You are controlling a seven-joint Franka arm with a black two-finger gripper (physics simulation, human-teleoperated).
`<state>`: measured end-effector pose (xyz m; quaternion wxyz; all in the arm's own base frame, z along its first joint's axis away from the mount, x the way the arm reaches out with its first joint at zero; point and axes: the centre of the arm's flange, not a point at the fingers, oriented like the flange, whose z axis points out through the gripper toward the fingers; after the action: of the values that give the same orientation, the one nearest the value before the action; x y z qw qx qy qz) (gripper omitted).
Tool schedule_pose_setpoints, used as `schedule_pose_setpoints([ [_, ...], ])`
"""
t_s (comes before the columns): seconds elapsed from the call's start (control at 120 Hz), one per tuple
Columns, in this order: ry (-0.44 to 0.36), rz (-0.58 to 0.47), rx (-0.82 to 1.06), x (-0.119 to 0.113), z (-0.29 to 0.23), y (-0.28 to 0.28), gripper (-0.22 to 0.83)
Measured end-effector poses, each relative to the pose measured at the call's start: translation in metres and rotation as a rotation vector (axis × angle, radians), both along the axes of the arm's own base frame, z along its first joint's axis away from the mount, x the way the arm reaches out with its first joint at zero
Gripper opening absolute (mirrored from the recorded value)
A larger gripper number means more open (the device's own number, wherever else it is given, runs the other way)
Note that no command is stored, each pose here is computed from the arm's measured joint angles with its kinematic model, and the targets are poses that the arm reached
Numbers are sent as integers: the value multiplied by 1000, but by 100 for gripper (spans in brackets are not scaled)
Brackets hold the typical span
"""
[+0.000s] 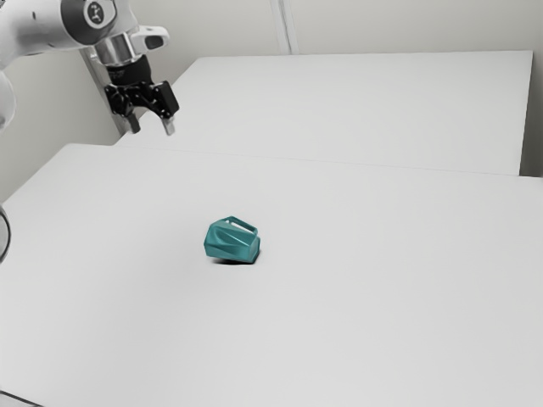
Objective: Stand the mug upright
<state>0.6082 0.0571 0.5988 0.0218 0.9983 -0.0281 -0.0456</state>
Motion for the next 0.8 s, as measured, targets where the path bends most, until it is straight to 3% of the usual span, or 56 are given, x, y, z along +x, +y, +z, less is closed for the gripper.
schedule_pose_setpoints([
  [0.2, -1, 7, -10, 2, -33, -4, 62],
  [0.567, 70, 40, -73, -4, -143, -10, 62],
  [0.8, 69, 116, -184, 1, -182, -6, 62],
])
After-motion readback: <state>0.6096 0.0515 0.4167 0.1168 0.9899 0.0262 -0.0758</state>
